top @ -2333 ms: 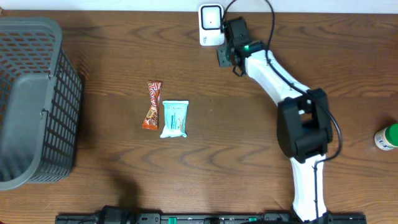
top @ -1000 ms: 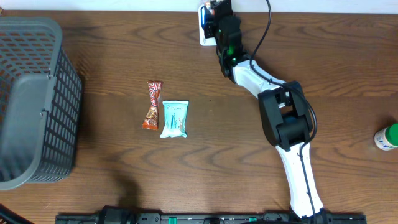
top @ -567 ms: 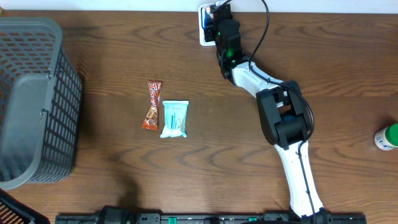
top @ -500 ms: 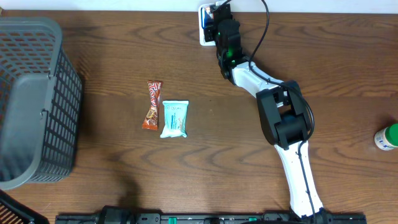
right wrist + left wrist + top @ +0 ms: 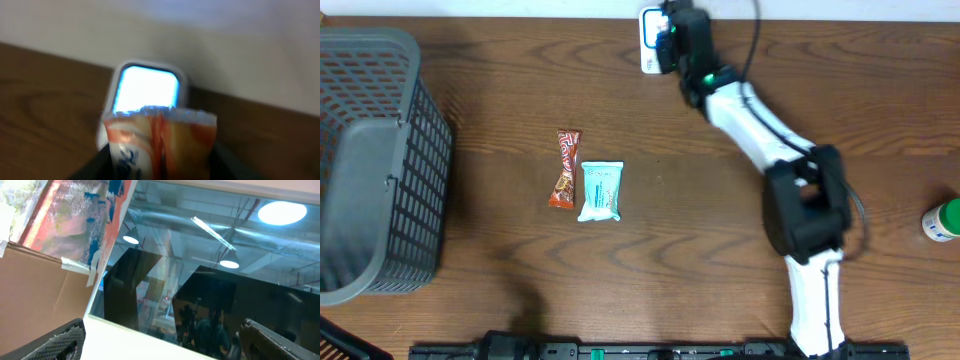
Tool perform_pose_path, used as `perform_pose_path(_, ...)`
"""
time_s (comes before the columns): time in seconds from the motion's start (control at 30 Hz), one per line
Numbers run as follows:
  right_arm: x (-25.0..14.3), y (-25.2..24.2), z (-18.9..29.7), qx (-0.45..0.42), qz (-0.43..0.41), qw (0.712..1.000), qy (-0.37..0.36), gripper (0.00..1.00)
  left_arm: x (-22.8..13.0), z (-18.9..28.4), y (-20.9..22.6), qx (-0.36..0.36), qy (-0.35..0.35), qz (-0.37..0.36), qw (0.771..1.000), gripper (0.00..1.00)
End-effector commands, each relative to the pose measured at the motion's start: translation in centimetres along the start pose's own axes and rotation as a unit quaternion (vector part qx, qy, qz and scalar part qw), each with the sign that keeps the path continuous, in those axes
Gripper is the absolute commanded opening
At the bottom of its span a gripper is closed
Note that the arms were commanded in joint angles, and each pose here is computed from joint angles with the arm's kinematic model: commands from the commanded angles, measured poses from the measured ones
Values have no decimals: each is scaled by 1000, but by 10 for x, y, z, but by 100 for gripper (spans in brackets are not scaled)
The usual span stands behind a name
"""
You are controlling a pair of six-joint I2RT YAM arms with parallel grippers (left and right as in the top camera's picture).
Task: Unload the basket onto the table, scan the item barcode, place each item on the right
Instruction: 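Move the orange packet to the right table edge and release it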
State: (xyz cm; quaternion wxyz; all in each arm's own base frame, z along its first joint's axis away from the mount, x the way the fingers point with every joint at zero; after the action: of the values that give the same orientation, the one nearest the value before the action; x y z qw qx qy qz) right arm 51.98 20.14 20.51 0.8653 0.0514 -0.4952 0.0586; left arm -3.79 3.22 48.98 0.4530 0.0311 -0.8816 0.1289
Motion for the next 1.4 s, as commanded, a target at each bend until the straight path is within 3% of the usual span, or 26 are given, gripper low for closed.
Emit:
perform_pose_path(0.0, 43, -42, 48, -74, 23, 997, -10, 42, 2, 1, 1, 5, -5, 5, 1000, 98)
perform_pose_path(0.17, 29, -103, 83, -157, 109, 974, 125, 42, 5, 6, 3, 5, -13, 8, 1000, 98)
perform_pose_path(0.33, -15, -179, 98, -198, 150, 921, 301, 42, 10, 18, 7, 5, -29, 15, 999, 98)
perform_pose_path(0.43, -39, -229, 102, -221, 112, 898, 364, 39, 13, 26, 11, 5, -40, 19, 999, 98)
perform_pose_path(0.7, -110, -357, 130, -330, -107, 834, 429, 33, 20, 50, 20, 6, -64, 29, 997, 98)
perform_pose_path(0.83, -140, -398, 155, -356, -181, 805, 439, 46, 21, 52, 21, 6, -67, 30, 997, 98)
perform_pose_path(0.87, -146, -405, 161, -351, -198, 802, 440, 52, 20, 51, 21, 6, -65, 29, 997, 98)
perform_pose_path(0.9, -150, -412, 166, -345, -215, 801, 439, 65, 20, 51, 21, 6, -65, 29, 997, 98)
perform_pose_path(0.93, -155, -418, 171, -334, -234, 801, 439, 78, 20, 51, 21, 6, -64, 29, 998, 98)
perform_pose_path(0.97, -158, -422, 175, -326, -249, 801, 436, 99, 20, 51, 21, 6, -63, 29, 998, 98)
perform_pose_path(1.17, -148, -426, 184, -278, -292, 819, 409, 99, 16, 49, 20, 6, -58, 27, 998, 98)
perform_pose_path(1.37, -81, -392, 182, -259, -247, 870, 340, 99, 16, 49, 20, 6, -58, 27, 998, 98)
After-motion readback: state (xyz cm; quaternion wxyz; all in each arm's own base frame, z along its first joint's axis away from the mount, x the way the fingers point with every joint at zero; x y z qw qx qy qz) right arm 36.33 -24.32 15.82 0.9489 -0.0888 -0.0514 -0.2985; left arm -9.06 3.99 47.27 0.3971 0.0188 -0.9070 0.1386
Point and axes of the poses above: each gripper's point midway between its finger pads, its own z axis back along the fingers, its own y axis along the line the jaws close on, x = y × z, the point moved 10 cm from there along z, back along the fingers, and after that the axes turned 7 degrees about -z, right-handed, at the moved point
